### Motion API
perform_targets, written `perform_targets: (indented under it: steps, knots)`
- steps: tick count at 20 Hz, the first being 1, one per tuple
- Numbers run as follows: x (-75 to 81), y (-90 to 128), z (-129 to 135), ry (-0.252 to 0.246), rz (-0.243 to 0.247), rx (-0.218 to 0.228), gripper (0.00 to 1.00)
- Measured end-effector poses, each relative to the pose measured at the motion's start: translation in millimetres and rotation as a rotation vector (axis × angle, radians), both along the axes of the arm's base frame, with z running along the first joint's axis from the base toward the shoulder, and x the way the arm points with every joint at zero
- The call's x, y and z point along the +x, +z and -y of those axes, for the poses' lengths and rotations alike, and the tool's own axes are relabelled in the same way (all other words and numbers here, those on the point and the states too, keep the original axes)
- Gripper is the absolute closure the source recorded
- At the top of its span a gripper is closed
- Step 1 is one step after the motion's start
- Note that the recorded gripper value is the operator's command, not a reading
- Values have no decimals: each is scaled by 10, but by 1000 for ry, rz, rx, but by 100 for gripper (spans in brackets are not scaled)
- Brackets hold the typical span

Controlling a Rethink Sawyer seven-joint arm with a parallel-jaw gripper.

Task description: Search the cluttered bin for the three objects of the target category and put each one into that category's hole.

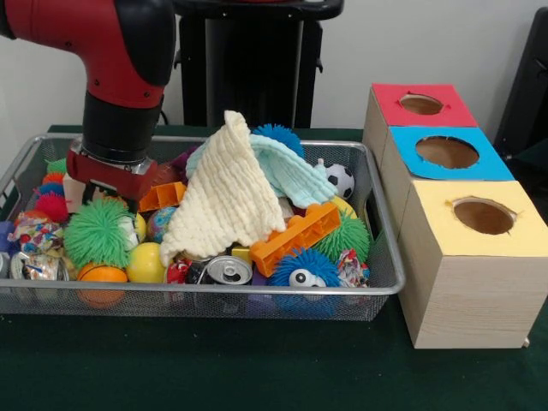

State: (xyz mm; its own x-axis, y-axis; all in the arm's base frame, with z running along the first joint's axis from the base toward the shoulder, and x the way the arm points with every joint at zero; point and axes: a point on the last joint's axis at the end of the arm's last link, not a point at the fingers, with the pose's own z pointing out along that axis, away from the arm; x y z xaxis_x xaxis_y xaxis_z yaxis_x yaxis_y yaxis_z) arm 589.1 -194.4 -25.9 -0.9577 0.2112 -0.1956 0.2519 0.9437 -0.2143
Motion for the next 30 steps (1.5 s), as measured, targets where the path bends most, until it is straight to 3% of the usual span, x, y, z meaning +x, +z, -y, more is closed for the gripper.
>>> perform_targets:
  steps: [14, 27, 28, 30]
  knots:
    - [-2, -41, -92, 84, 15, -93, 0]
    - [22, -59, -78, 57, 16, -96, 0]
    - [20, -58, -67, 51, 16, -96, 100]
    - [7, -53, -43, 48, 14, -100, 100]
